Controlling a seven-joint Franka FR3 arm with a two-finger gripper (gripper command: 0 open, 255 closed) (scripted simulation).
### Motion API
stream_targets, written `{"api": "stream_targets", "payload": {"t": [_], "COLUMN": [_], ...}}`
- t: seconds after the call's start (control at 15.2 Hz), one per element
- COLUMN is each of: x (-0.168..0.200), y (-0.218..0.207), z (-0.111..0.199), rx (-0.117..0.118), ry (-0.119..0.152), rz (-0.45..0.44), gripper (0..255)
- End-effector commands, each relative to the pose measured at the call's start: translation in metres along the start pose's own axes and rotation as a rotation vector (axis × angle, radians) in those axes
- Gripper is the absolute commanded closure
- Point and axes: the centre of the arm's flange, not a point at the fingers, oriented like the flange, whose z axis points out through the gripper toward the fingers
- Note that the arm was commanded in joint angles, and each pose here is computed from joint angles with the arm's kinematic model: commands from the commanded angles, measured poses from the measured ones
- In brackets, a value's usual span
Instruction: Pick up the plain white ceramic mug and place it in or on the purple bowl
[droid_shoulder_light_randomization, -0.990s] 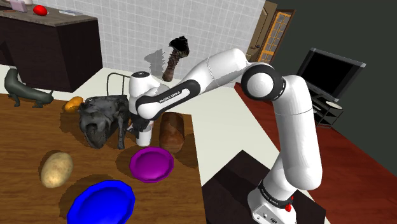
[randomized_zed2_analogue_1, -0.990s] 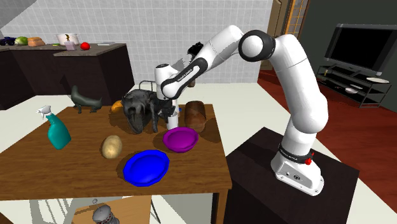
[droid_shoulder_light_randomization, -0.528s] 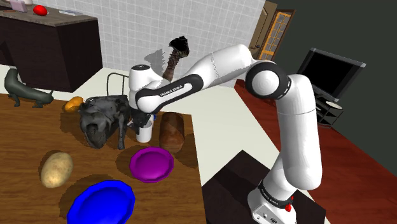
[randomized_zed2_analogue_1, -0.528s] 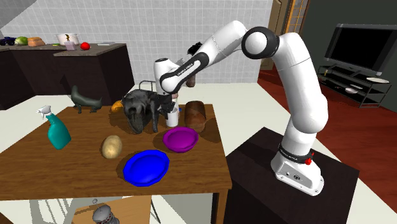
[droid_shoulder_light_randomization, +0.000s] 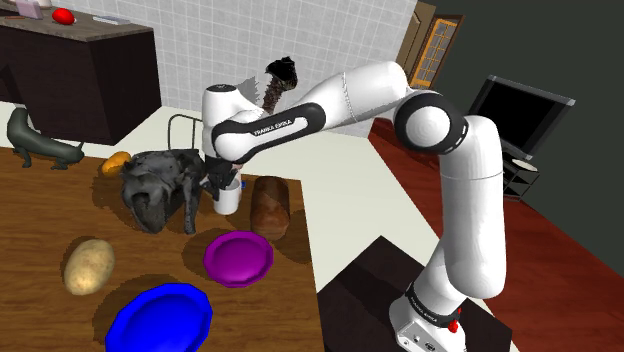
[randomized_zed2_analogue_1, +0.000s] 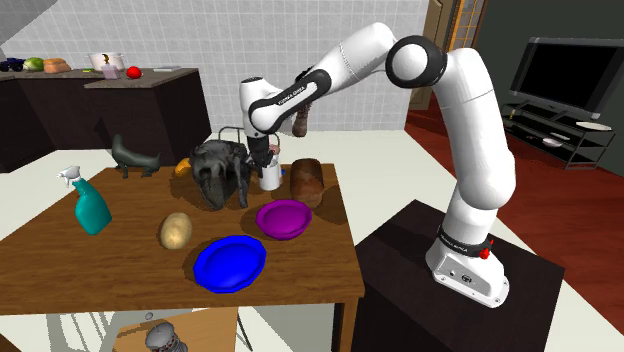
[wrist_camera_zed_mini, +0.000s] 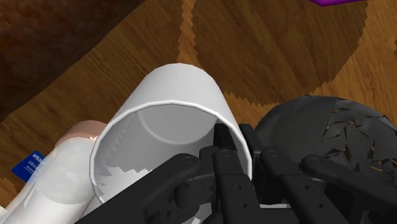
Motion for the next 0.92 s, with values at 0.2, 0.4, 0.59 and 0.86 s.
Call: {"api": "stream_targets", "payload": {"t": [0.2,0.4,0.59,0.86], "x": [0.0,0.001,0.002,0.003], "y": [0.0,0.0,0.001,0.001], "z": [-0.027,-0.043,-0.059,-0.08], "rx": [0.001,0.001,0.001,0.001], "ry": [0.002,0.002,0.002,0.002], "rz": [0.0,0.0,0.0,0.0], "gripper": [255,255,255,255]}}
